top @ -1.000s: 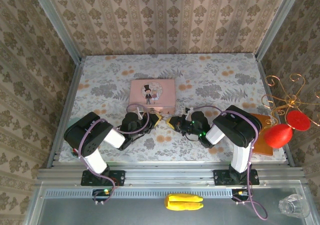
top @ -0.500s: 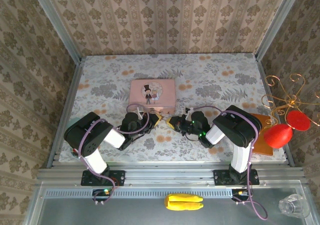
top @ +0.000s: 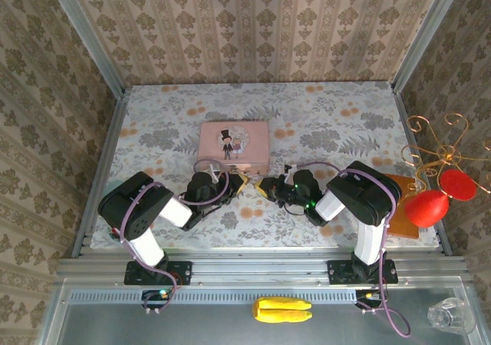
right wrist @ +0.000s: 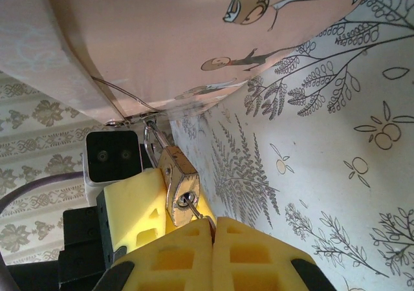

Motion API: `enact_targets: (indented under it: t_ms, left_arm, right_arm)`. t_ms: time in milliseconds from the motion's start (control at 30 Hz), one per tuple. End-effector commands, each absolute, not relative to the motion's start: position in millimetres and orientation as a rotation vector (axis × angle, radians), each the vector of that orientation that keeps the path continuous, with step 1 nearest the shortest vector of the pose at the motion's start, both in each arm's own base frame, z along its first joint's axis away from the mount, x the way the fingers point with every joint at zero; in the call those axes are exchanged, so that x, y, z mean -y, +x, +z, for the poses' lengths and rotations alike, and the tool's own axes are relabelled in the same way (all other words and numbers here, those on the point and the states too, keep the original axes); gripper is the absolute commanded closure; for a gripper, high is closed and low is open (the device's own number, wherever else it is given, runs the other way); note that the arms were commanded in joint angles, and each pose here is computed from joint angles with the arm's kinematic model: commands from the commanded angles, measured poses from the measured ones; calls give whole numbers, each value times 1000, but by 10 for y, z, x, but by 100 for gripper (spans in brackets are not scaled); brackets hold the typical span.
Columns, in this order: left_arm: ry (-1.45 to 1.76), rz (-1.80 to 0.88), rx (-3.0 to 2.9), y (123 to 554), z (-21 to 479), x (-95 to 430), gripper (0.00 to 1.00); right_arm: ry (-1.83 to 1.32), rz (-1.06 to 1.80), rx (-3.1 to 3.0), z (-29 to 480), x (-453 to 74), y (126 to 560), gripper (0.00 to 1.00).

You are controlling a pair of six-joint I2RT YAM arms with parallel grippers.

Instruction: Unlock the padlock with the key

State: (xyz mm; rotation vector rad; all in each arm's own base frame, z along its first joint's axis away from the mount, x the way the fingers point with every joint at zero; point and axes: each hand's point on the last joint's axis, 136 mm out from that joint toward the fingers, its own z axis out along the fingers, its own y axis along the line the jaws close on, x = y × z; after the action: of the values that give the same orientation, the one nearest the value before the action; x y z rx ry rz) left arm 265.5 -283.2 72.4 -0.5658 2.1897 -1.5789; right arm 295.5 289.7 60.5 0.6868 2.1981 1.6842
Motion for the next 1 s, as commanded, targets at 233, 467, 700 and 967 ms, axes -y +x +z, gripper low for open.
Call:
enact_targets:
  t_ms: [233, 467, 700, 967]
  left_arm:
    - [-430, -1741, -2083, 2604, 1131, 3031, 100]
    - [-431, -1740, -2082, 2610, 1129, 3033, 100]
    - [-427, -1741, -2081, 2605, 1135, 3032, 100]
    - [-408, -1750, -2080, 2586, 1154, 3044, 100]
  right_arm:
    - [599, 1764, -2121, 905, -3102, 3054, 100]
    - [578, 1772, -2116, 943, -3156, 3044, 100]
    - [584, 1773, -2124, 957, -3155, 2997, 100]
    - [650, 1752, -2137, 903, -3033, 3065, 100]
